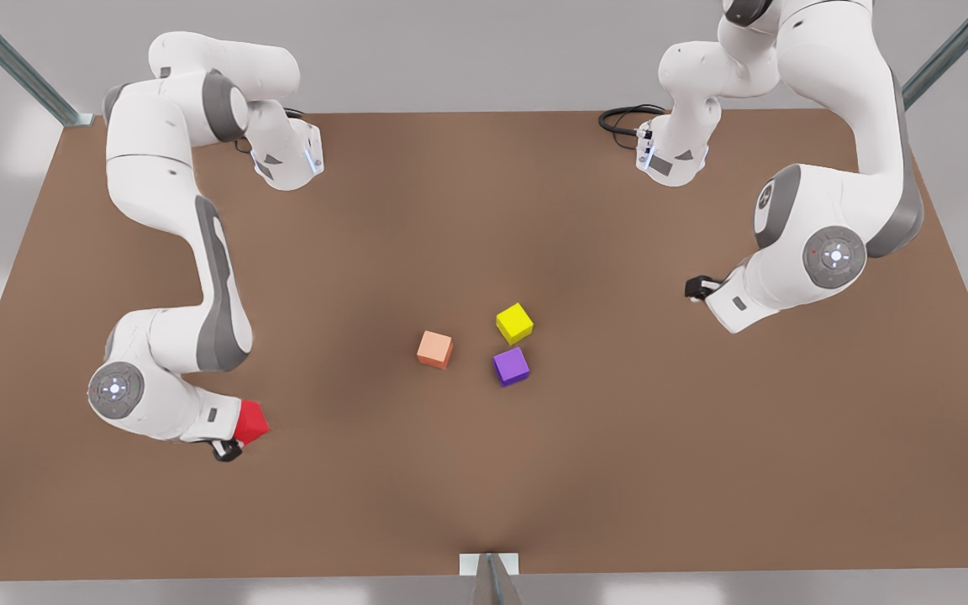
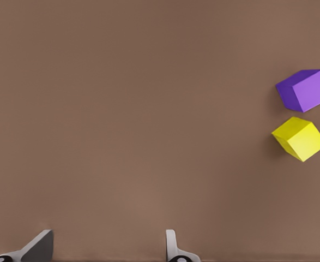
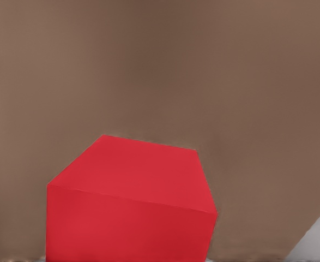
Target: Pick up red wooden cube and pass to hand red wooden cube and place in blue wooden cube
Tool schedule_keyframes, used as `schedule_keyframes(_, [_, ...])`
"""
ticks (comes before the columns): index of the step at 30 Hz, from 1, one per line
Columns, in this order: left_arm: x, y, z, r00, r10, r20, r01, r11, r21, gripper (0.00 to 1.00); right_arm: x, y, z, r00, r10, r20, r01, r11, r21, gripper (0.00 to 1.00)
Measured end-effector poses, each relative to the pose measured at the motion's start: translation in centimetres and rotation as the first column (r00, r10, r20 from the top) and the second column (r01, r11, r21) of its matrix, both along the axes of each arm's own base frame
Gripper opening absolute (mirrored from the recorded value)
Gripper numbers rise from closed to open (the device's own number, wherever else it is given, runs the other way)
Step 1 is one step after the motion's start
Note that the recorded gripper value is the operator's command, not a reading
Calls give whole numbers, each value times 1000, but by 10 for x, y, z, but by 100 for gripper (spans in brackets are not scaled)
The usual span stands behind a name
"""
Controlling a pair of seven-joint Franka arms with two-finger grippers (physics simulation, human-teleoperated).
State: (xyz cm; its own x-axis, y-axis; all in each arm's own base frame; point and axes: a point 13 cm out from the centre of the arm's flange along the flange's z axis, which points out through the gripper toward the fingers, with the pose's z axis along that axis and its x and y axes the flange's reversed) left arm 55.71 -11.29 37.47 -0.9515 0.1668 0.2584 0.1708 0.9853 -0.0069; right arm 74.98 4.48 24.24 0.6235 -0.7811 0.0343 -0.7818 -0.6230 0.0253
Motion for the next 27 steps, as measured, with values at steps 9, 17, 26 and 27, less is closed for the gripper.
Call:
schedule_keyframes(9, [-8,-3,-7,998,52,-42,-52,999,7,100,-36,-141,-31,985,-145,-98,138,987,-76,53])
schedule_keyframes(17, [-9,-3,-8,996,80,-48,-79,997,19,100,-71,-202,-40,968,-197,-155,183,978,-102,54])
schedule_keyframes(26, [-9,-2,-12,993,101,-56,-100,995,27,100,-88,-286,-55,961,-231,-151,211,967,-140,54])
schedule_keyframes(27, [-9,-2,-14,993,103,-58,-102,994,27,100,-91,-290,-59,960,-230,-157,209,968,-140,54])
